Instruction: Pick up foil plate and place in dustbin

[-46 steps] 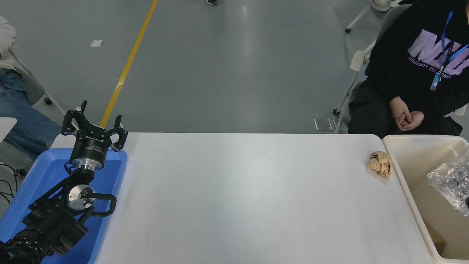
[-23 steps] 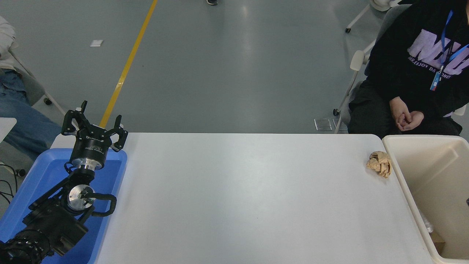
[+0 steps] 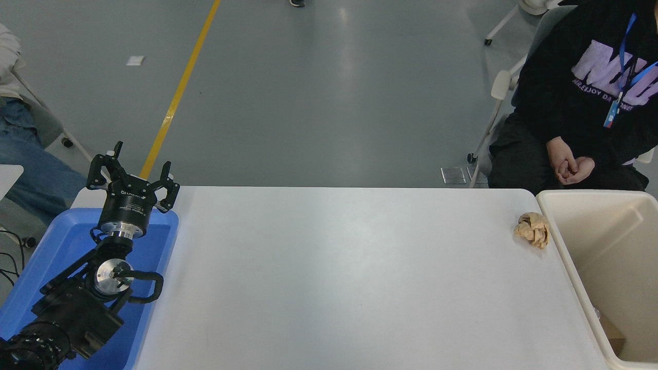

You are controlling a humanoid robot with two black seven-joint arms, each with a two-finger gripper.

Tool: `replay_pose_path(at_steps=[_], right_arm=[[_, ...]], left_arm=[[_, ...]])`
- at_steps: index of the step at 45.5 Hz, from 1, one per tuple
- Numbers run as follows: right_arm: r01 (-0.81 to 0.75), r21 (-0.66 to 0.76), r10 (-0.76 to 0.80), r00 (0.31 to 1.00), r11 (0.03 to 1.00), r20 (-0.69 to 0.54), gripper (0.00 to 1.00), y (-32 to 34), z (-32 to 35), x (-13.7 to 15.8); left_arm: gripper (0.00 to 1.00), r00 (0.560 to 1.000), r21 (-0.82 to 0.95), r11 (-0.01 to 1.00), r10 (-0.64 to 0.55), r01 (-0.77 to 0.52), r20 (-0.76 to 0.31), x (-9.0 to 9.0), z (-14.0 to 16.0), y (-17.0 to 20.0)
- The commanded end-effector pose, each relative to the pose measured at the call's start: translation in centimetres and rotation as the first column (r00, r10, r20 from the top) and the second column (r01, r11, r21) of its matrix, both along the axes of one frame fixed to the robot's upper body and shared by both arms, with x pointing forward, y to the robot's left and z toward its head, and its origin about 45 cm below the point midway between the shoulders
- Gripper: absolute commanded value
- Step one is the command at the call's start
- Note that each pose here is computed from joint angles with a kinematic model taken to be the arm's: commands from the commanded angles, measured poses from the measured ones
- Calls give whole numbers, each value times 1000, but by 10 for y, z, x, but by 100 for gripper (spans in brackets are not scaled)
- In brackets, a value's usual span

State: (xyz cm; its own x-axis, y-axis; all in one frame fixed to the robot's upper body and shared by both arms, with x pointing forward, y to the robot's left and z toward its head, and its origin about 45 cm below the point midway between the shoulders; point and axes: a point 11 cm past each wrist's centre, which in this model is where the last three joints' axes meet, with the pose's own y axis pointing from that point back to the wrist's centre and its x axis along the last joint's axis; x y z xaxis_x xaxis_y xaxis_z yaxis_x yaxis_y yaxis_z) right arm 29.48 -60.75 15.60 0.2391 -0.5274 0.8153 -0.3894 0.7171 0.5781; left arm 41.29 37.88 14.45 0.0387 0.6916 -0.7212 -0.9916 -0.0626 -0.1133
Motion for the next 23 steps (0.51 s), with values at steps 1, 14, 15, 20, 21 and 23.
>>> replay_pose_path(at_steps=[1, 14, 15, 20, 21, 23], right_arm=[[-92, 86, 103, 986, 992, -133, 100, 34, 22, -4], [-215, 362, 314, 918, 907, -243, 100, 108, 82, 20], [-224, 393, 339, 906, 892, -254, 100, 114, 88, 23], [-266, 545, 500, 796, 795, -342, 100, 157, 112, 37], [-274, 559, 525, 774, 782, -355, 100, 164, 118, 39], [-294, 583, 571, 731, 758, -373, 100, 177, 130, 44]], left_arm=[[99, 1000, 0, 1000, 1, -1, 1, 0, 0, 0], [99, 1000, 0, 1000, 0, 0, 0, 0, 0, 0], [99, 1000, 0, 1000, 0, 0, 0, 0, 0, 0], [99, 1000, 0, 1000, 0, 0, 0, 0, 0, 0], [99, 1000, 0, 1000, 0, 0, 1, 0, 1, 0], [99, 1000, 0, 1000, -1, 1, -1, 0, 0, 0]])
